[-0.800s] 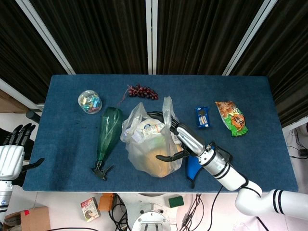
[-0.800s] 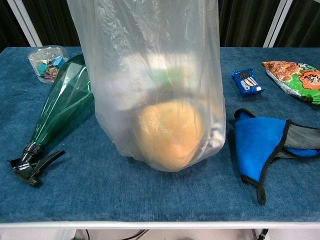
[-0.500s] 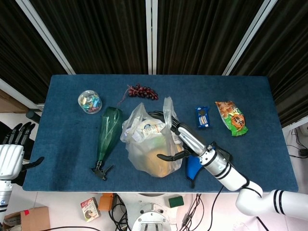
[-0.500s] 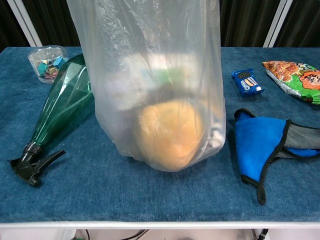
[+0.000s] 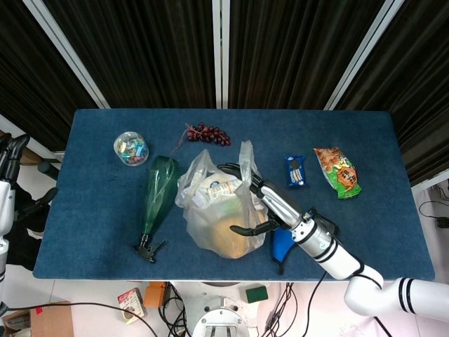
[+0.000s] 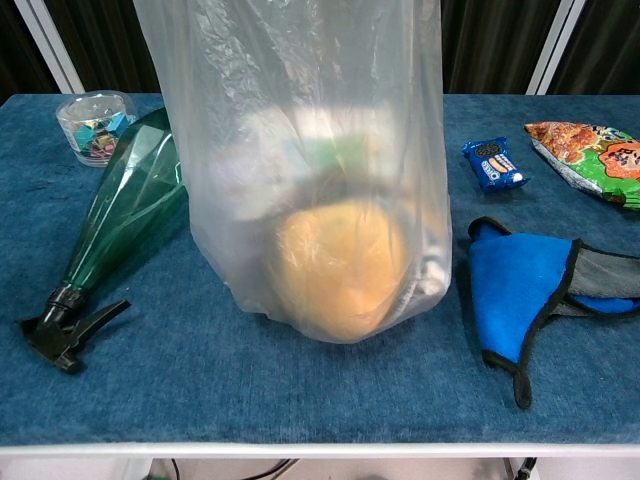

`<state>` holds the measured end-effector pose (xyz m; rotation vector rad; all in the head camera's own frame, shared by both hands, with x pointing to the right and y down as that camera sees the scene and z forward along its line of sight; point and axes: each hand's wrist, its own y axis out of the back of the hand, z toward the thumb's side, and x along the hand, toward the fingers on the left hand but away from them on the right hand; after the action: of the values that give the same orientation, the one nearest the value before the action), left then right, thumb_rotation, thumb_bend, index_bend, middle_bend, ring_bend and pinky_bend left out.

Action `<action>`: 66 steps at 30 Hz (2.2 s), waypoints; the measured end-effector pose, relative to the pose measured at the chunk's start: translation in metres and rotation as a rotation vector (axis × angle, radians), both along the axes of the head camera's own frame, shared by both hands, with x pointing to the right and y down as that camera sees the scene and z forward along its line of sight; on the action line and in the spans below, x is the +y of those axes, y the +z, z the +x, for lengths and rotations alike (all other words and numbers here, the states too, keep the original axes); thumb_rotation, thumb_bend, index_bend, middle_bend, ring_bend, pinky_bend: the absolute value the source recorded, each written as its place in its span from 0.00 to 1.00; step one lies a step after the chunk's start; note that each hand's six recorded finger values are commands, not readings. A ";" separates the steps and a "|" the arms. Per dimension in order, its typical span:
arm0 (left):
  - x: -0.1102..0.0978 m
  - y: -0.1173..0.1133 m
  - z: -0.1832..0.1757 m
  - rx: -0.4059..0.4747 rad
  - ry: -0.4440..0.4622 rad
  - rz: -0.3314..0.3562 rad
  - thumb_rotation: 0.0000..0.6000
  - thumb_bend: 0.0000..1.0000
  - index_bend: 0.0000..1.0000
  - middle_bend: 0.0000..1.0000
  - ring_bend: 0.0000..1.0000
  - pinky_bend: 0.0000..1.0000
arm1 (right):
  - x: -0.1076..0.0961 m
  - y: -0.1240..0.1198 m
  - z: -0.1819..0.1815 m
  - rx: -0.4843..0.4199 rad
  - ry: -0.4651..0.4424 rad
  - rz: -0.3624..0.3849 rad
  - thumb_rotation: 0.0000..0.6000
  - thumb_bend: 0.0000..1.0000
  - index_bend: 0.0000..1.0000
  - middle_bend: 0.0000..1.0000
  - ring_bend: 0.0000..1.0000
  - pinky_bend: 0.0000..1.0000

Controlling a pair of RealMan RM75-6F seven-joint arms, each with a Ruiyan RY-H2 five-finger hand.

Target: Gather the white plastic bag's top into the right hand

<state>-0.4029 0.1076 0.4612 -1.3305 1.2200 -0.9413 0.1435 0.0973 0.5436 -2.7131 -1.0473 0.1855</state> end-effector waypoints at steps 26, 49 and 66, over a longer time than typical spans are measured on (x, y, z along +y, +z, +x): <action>-0.055 -0.010 0.191 0.084 0.401 0.041 0.67 0.00 0.05 0.16 0.07 0.19 | -0.005 0.000 -0.010 -0.002 0.009 0.007 1.00 0.24 0.01 0.04 0.00 0.00; -0.060 -0.004 0.229 0.174 0.438 0.032 0.85 0.00 0.05 0.16 0.07 0.15 | -0.007 0.008 -0.009 0.002 0.013 -0.009 1.00 0.24 0.01 0.04 0.00 0.00; -0.062 0.000 0.256 0.269 0.494 -0.001 0.85 0.00 0.05 0.17 0.07 0.15 | -0.006 0.015 -0.015 0.012 -0.002 -0.020 1.00 0.24 0.01 0.04 0.00 0.00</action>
<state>-0.1470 0.0457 0.4617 -1.6955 1.0105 -0.4210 0.1288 0.0913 0.5581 -2.7276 -1.0450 0.2122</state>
